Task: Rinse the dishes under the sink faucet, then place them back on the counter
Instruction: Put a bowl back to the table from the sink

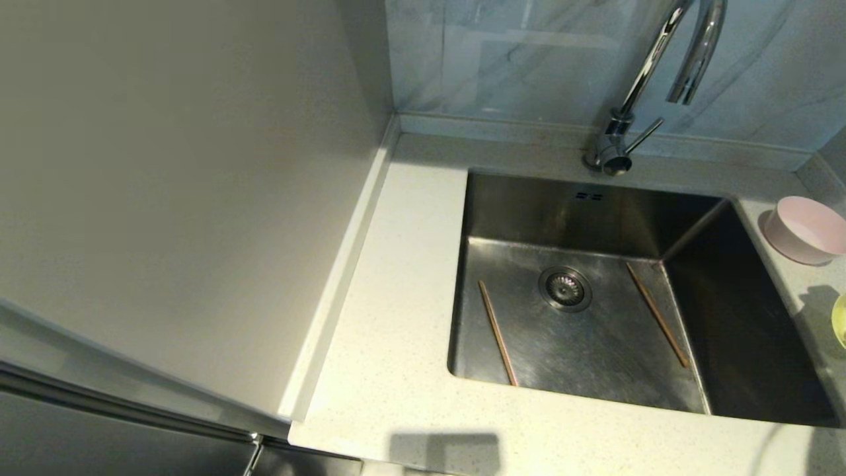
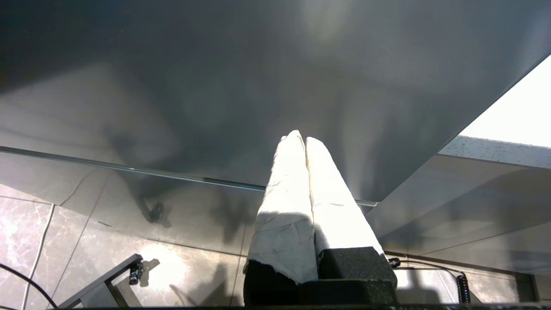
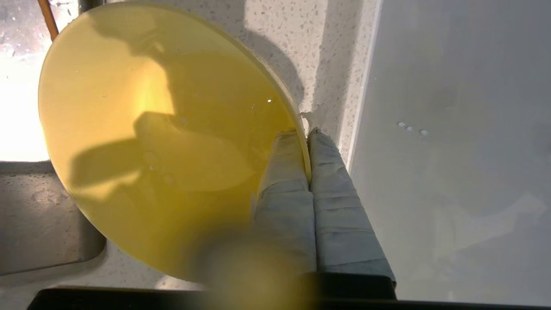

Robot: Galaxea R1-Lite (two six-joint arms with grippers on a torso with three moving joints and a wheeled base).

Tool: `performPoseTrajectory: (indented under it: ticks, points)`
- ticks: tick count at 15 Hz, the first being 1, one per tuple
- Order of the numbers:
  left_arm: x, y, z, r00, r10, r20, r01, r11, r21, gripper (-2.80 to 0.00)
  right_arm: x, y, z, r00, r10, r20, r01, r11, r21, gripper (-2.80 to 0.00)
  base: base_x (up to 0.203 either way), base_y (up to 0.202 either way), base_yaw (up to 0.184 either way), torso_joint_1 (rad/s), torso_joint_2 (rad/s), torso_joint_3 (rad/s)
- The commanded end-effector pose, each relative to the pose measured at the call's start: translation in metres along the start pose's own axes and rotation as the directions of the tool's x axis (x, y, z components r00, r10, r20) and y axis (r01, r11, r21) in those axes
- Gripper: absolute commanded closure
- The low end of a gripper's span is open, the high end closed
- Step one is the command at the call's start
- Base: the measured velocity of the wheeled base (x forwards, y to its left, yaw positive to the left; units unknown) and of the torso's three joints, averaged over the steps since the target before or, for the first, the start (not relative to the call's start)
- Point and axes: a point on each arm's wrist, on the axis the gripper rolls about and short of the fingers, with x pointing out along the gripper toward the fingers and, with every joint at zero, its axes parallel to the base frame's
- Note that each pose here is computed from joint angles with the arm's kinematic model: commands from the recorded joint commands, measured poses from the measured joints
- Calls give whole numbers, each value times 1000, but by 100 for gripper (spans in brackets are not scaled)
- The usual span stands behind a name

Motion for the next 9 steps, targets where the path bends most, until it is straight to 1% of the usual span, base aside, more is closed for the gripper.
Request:
performPoseTrajectory:
  ticks: [1,5,9]
  points:
    - [0,0,0,1000,1,3,-1,1000,0,0,11,0,-2,1000,16,-24,-16,1000,-1,0,0,0,0,0,0,0]
    - [0,0,0,1000,1,3,-1,1000,0,0,26,-1,-2,999,25,-44,-26,1000,-2,0,0,0,0,0,0,0]
    - [0,0,0,1000,1,3,-1,1000,0,0,35,-3,0,999,24,-40,-24,1000,-7,0,0,0,0,0,0,0]
